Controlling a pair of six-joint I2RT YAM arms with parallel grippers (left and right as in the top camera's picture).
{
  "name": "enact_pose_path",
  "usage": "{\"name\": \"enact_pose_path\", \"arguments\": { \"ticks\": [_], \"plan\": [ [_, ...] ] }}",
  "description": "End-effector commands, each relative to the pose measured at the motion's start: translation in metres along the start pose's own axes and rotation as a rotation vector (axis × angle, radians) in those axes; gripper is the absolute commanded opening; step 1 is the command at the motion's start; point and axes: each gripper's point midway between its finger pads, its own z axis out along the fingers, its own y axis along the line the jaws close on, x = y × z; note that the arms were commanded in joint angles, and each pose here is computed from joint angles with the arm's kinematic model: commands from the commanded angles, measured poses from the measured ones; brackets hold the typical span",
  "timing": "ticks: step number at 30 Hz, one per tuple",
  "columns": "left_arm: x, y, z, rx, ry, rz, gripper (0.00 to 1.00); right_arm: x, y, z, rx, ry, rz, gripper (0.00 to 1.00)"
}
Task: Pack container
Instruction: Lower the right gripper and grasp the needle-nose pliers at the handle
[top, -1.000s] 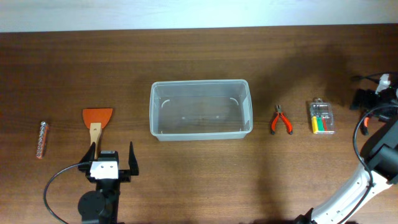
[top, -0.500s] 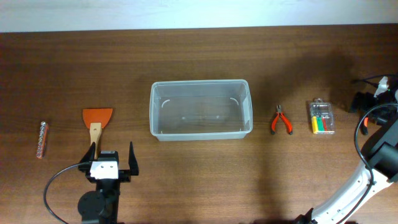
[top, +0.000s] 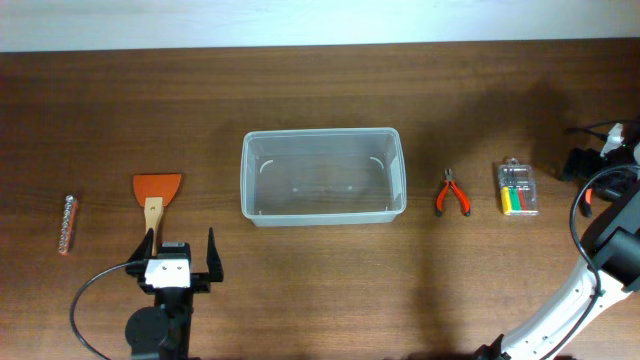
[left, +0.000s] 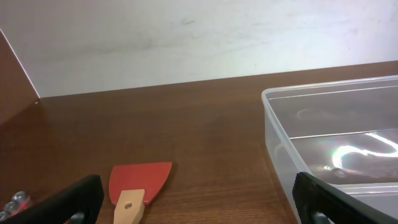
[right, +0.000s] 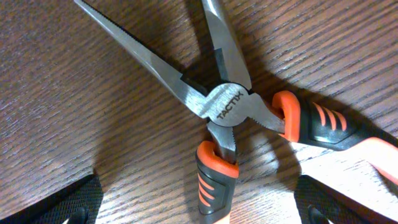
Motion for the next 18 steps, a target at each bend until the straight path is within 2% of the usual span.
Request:
{"name": "enact_pose_path", "arguments": {
  "ticks": [1, 18],
  "plan": [
    [0.0009, -0.0006, 0.0000, 0.000, -0.002, -0.009, 0.99, 0.0000, 0.0030, 0.0079, -0.009, 0.010, 0.020, 0.99],
    [0.0011, -0.0007, 0.0000, 0.001, -0.002, -0.009, 0.99, -0.0016, 0.0027, 0.0079, -0.008, 0.004, 0.027, 0.99]
  ]
}}
